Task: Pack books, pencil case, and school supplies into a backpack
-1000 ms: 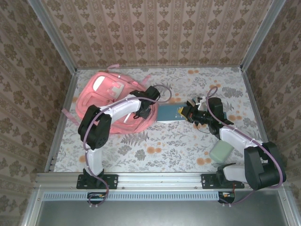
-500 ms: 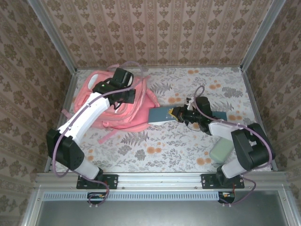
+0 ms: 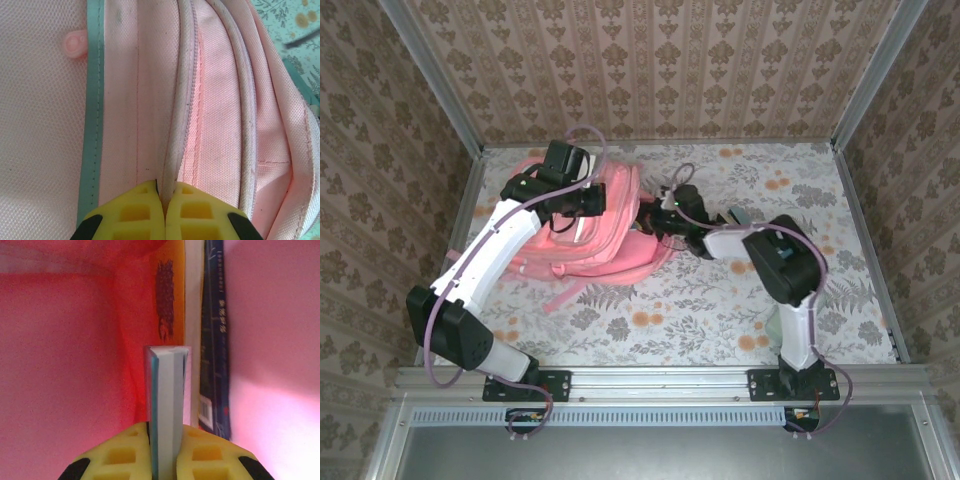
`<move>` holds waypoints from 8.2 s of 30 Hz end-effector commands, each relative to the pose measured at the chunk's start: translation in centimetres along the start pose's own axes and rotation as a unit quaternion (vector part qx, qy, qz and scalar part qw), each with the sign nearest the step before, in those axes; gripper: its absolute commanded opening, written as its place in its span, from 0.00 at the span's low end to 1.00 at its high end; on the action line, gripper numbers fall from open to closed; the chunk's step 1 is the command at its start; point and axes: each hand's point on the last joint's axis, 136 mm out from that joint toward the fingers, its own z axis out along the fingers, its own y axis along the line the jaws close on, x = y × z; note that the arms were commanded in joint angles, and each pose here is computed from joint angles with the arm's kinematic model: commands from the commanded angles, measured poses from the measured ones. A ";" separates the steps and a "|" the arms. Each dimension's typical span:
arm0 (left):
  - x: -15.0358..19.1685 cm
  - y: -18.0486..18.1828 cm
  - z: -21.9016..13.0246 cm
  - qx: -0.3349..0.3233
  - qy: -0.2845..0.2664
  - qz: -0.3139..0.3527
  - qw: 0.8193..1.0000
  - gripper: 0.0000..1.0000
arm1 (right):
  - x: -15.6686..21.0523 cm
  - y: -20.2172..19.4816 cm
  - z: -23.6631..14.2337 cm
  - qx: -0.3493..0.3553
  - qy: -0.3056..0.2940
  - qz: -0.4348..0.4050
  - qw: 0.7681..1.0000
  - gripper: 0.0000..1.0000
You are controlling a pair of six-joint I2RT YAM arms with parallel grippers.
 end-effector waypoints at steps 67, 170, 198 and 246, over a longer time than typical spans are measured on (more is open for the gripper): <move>-0.3 -1.8 0.3 0.131 -0.033 -0.016 0.991 0.00 | -11.7 -9.9 -24.2 0.535 -0.068 -0.291 0.790 0.45; -3.0 -3.4 -2.8 0.207 -0.117 -0.094 0.967 0.00 | -2.9 3.5 -2.5 0.250 -0.028 -0.197 0.948 0.47; -1.6 -3.8 -0.7 0.232 -0.082 -0.089 0.965 0.00 | -1.2 -12.3 -39.1 0.568 -0.221 -0.038 0.792 1.00; -2.0 -4.0 -0.5 0.239 -0.078 -0.091 0.964 0.00 | 3.2 -16.4 -41.7 0.584 -0.181 0.028 0.791 0.99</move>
